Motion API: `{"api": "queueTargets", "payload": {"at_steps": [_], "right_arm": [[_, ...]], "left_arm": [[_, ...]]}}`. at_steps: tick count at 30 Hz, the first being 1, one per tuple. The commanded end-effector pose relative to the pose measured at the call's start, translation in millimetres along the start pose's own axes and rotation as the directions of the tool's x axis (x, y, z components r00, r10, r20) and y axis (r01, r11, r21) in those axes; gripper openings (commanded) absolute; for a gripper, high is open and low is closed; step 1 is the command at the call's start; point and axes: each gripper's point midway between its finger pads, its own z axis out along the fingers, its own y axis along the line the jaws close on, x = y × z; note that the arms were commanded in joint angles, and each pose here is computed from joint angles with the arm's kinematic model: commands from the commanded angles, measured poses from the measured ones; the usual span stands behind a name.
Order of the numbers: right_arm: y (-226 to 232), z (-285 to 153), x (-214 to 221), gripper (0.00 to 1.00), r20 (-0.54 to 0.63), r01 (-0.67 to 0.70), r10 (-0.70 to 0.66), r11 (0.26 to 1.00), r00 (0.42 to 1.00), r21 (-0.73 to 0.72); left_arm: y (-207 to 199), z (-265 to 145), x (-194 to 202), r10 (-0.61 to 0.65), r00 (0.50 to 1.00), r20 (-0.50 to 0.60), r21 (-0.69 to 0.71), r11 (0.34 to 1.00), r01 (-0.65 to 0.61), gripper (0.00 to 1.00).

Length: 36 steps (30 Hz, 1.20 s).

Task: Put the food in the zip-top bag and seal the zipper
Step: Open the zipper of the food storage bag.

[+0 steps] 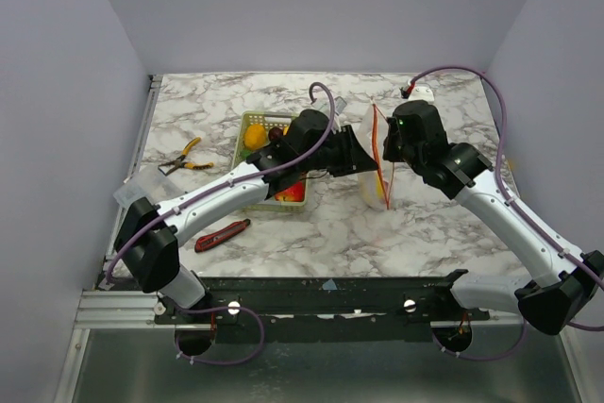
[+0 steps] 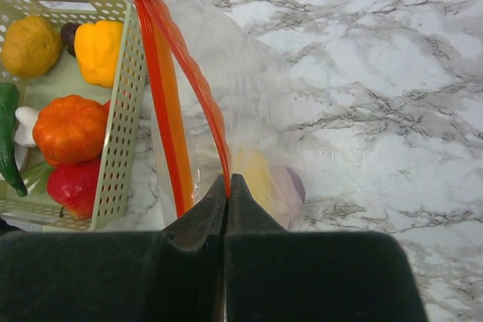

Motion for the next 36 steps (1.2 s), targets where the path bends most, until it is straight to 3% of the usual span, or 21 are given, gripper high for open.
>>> {"api": "queueTargets", "payload": {"at_steps": [1, 9, 14, 15, 18, 22, 25, 31, 36], "right_arm": [[2, -3, -2, 0.0, 0.01, -0.014, 0.014, 1.0, 1.0, -0.017], [7, -4, -4, 0.01, 0.012, -0.024, 0.025, 0.999, 1.0, -0.038], [8, 1, 3, 0.0, -0.004, -0.025, 0.025, 0.999, 1.0, -0.04], [7, 1, 4, 0.0, -0.007, -0.029, 0.029, 0.999, 1.0, -0.033], [-4, 2, 6, 0.01, 0.007, -0.046, 0.046, 0.999, 0.999, 0.021], [-51, -4, 2, 0.0, 0.068, -0.084, 0.067, 0.956, 0.995, 0.281], [-84, -22, 5, 0.0, 0.093, -0.116, 0.083, 0.891, 0.992, 0.438], [-102, -51, -5, 0.0, 0.149, -0.125, 0.063, 0.883, 0.987, 0.453], [-101, -57, -9, 0.01, 0.115, -0.041, -0.009, 0.904, 0.993, 0.426]], "left_arm": [[-21, 10, -4, 0.01, 1.0, 0.01, 0.065, 0.998, -0.011, 0.28], [-16, 31, 4, -0.011, 1.0, -0.028, 0.053, 0.998, 0.013, 0.28], [-10, 37, -5, 0.024, 1.0, 0.016, 0.02, 0.999, -0.025, 0.29], [-5, 37, -10, 0.052, 0.998, 0.033, -0.018, 0.998, -0.052, 0.27], [15, 26, -23, 0.13, 0.989, 0.066, -0.195, 0.974, -0.115, 0.0], [16, -15, -44, 0.268, 0.939, 0.215, -0.34, 0.922, -0.185, 0.0], [6, -29, -38, 0.249, 0.943, 0.222, -0.282, 0.942, -0.182, 0.0], [13, -36, -36, 0.207, 0.947, 0.244, -0.274, 0.952, -0.137, 0.0], [-22, 2, -17, 0.15, 0.987, 0.066, -0.066, 0.987, -0.146, 0.0]]}}
